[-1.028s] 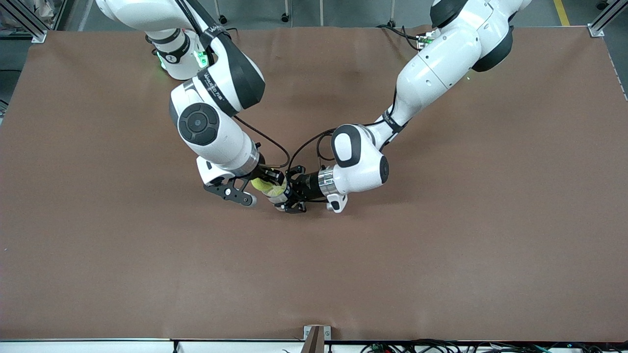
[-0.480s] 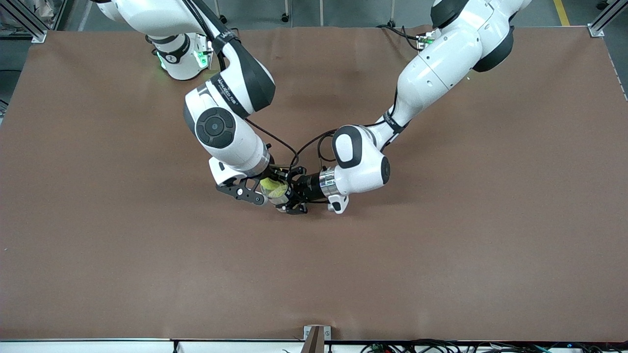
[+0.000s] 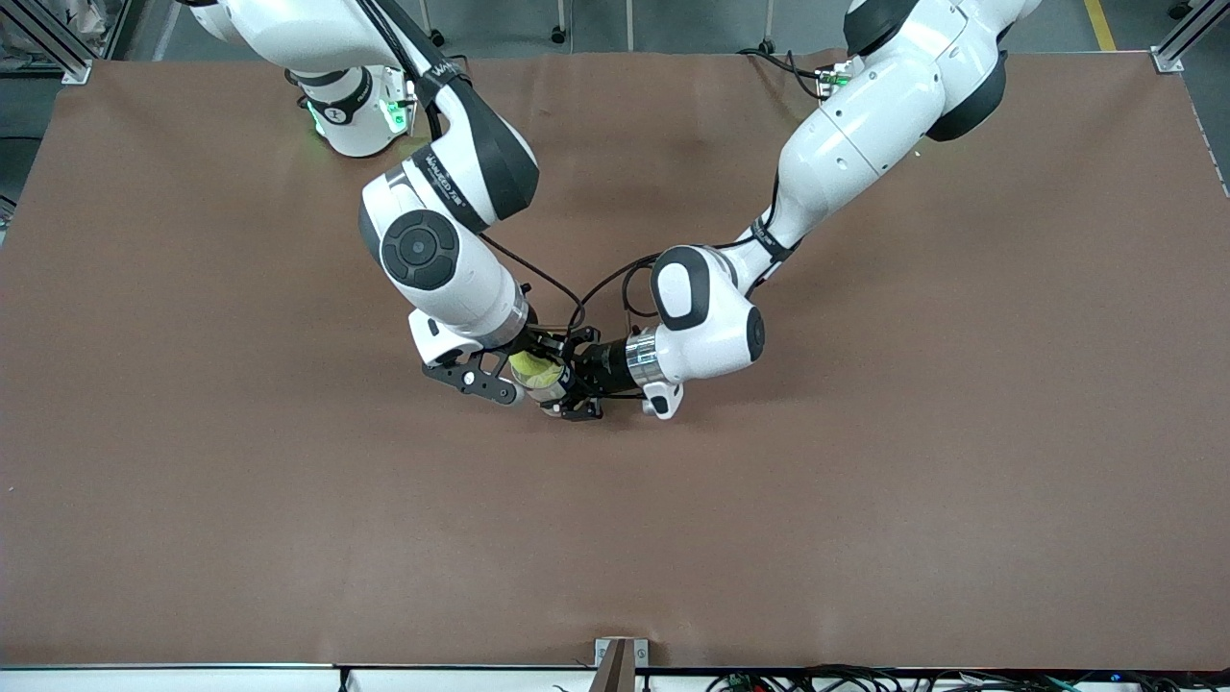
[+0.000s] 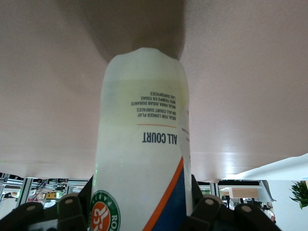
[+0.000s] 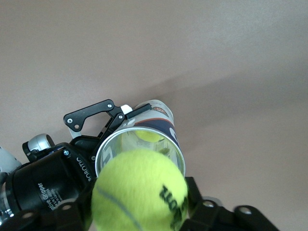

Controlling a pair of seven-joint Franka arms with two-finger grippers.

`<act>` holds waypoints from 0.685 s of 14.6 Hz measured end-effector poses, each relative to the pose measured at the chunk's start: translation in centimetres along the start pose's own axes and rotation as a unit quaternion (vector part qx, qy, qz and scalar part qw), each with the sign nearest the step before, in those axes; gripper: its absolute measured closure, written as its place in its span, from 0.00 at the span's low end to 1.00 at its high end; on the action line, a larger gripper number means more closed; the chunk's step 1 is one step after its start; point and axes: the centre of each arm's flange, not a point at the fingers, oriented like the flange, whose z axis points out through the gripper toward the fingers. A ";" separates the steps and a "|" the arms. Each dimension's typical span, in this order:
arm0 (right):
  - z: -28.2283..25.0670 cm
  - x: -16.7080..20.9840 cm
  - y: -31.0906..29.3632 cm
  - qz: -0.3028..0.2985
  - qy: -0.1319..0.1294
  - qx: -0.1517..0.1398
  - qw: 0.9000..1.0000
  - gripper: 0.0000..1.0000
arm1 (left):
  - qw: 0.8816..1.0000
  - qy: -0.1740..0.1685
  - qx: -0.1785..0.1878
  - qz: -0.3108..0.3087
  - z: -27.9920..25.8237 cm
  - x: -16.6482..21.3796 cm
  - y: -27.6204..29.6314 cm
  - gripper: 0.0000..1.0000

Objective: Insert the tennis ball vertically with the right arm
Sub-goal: 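Lower the ball into the can and open the right gripper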

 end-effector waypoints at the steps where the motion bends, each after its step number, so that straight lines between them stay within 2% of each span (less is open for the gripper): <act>1: 0.0 0.0 0.0 0.000 0.001 0.001 1.000 0.06 | 1.000 0.000 0.000 0.000 0.0 0.0 0.0 0.26; 2: -0.1 0.0 -0.1 0.000 0.001 0.001 1.000 0.00 | 1.000 0.000 0.000 0.000 0.0 0.0 0.0 0.26; 7: -1.2 0.4 0.0 0.002 0.005 0.004 1.000 0.00 | 1.000 0.000 0.000 0.000 0.0 0.0 0.0 0.26; 10: -6.0 0.6 2.9 0.013 -0.020 -0.029 0.999 0.00 | 1.000 0.001 0.001 0.000 0.0 0.1 -0.1 0.26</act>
